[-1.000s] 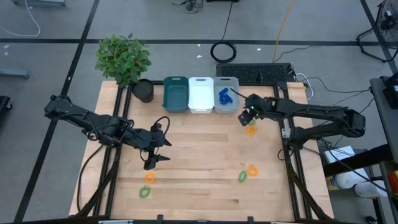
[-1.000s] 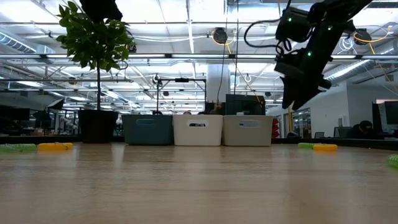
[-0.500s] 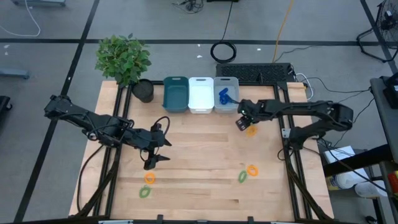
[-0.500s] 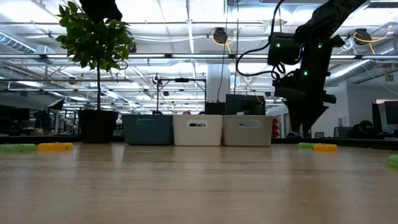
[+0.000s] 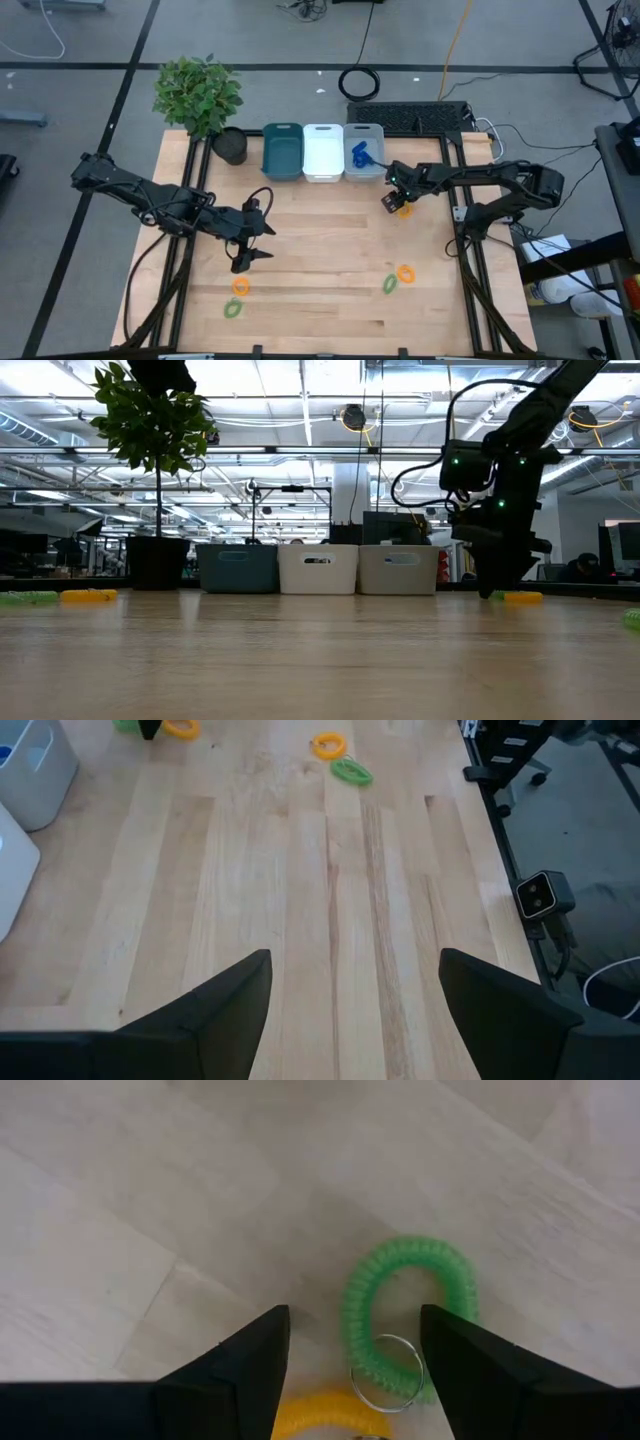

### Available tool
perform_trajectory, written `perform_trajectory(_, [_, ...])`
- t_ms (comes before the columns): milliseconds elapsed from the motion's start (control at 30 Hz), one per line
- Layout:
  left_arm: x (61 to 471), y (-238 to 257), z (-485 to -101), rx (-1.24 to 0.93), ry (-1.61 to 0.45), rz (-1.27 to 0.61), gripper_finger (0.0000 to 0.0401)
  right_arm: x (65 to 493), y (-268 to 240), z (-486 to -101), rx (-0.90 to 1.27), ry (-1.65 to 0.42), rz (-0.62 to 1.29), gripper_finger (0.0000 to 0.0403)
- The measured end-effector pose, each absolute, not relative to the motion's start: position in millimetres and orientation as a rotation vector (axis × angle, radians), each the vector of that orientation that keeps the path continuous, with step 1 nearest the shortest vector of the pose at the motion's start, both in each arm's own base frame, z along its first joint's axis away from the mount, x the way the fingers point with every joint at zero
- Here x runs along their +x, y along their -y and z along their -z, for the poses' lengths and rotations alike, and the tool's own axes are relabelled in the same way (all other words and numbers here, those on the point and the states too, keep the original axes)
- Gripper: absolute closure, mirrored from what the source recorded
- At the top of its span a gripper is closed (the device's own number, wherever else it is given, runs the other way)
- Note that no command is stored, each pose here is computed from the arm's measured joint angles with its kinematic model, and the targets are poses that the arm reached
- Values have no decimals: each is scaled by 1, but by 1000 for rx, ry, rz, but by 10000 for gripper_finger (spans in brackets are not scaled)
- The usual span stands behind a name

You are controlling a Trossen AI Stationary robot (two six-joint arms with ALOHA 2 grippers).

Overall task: Sort spring keychains
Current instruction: Put the green spring keychain in the white bin

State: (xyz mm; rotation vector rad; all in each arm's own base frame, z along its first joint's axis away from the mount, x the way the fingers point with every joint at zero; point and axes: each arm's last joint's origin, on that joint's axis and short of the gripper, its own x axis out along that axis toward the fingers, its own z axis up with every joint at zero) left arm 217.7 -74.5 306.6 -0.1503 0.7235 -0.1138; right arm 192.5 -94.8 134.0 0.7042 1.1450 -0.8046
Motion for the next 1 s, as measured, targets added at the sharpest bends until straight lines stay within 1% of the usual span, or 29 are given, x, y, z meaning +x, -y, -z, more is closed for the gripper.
perform_trajectory(100, [218,74,-307,-150,-724,114,109,190,96,-132,705,-1153,817,202])
perform_trajectory(200, [218,75,-307,-151,-724,115,109,188,97,-132,694,-1172,810,232])
perform_trajectory(300, [218,75,-307,-151,-724,115,109,187,96,-131,672,-1188,798,279])
perform_trajectory(467, [218,75,-307,-151,-724,115,109,187,95,-131,628,-1204,781,368])
perform_trajectory(533, [218,75,-307,-147,-724,116,109,187,95,-131,609,-1212,768,390])
perform_trajectory(667, [218,75,-307,-138,-722,120,109,184,93,-137,587,-1202,752,395])
perform_trajectory(767, [218,75,-307,-138,-722,120,109,176,89,-149,585,-1181,750,398])
perform_trajectory(1000, [218,75,-307,-137,-721,119,109,165,76,-181,547,-1030,732,401])
